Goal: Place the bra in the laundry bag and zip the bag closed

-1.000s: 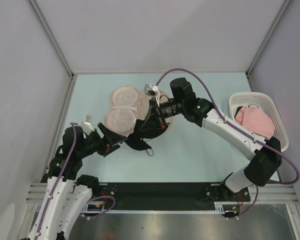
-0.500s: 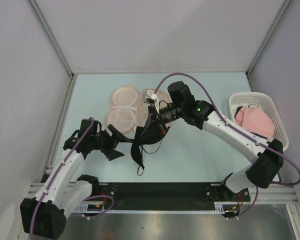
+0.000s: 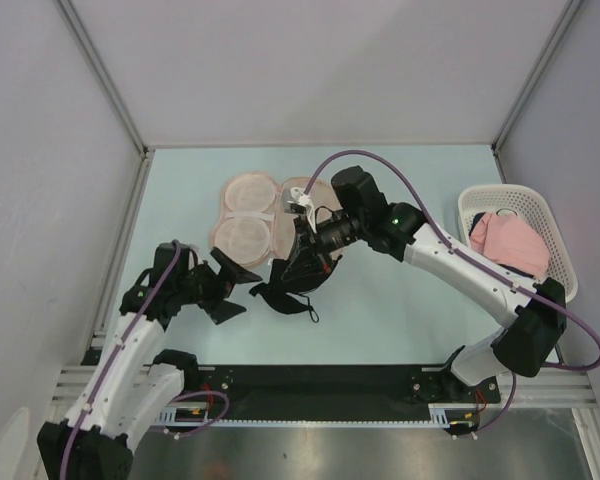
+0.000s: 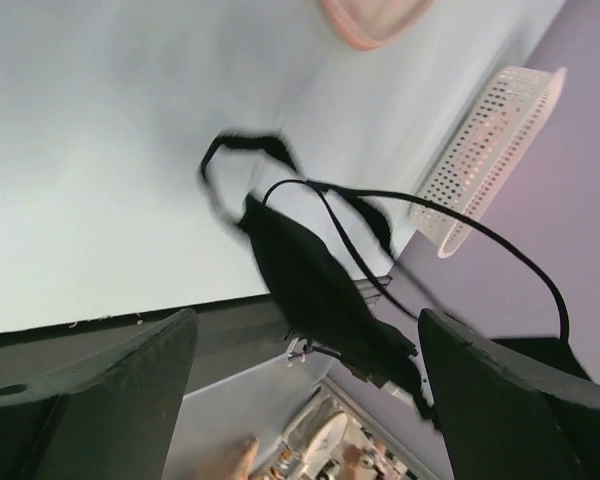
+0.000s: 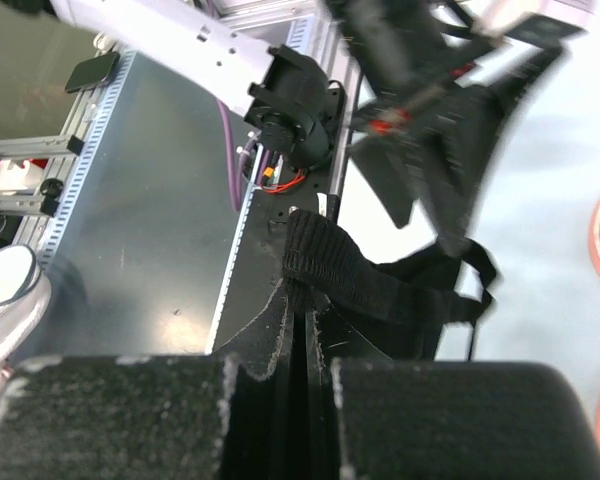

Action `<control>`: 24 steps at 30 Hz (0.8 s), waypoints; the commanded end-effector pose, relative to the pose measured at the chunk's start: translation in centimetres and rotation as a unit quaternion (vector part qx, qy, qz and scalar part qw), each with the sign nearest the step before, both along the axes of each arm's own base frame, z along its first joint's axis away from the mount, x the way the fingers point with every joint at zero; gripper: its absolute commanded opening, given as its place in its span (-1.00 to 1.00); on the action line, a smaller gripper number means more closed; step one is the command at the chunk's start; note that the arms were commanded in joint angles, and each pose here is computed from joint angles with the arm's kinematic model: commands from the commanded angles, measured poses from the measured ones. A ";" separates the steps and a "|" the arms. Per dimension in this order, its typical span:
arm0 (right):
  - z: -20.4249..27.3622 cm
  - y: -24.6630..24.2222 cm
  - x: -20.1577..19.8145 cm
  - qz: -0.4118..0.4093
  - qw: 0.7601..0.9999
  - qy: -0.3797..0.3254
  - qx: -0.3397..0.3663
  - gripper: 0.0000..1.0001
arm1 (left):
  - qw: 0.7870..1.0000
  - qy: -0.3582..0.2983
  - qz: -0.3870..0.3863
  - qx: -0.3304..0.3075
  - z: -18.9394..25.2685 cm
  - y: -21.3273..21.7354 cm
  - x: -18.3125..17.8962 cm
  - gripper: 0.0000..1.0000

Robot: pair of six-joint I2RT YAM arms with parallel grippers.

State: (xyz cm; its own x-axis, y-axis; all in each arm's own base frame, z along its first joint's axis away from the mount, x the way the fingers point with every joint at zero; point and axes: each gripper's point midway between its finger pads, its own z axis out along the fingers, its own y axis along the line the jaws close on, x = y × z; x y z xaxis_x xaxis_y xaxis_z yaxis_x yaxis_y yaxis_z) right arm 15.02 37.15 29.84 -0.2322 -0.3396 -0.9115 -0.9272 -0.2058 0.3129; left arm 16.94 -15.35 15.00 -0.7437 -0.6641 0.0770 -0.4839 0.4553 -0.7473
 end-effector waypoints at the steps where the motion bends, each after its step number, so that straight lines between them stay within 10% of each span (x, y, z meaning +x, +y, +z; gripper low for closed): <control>1: 2.6 0.2 -0.7 0.018 0.999 -0.037 0.032 -1.00 | 0.985 0.142 0.093 -0.039 0.7 -0.3 1.1 0.93; 9: 3.6 0.9 -1.6 0.028 0.998 -0.047 0.042 -1.00 | 0.982 0.168 0.078 -0.048 -0.6 -1.3 1.1 0.70; 18: 3.6 1.5 -3.0 0.031 0.997 -0.058 0.040 -1.00 | 0.988 0.126 0.051 -0.067 -0.7 -2.6 1.5 -0.27; 21: 3.6 1.3 -3.5 0.023 0.997 -0.064 0.040 -1.00 | 0.993 0.091 0.045 -0.063 -0.1 -2.6 2.3 -0.95; 24: 3.1 0.8 -2.9 -0.006 0.996 -0.080 0.030 -1.00 | 0.998 0.013 0.053 -0.029 1.2 -1.8 4.4 -0.99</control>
State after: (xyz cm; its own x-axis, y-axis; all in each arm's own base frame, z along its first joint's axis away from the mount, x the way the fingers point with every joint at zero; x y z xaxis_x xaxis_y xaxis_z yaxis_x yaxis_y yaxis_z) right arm 11.94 38.77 30.57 -0.1588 -0.3454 -0.9249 -0.9336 -0.2523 0.2545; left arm 18.60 -17.44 13.40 -0.7692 -0.6216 0.1480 -0.5140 0.4643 -0.7213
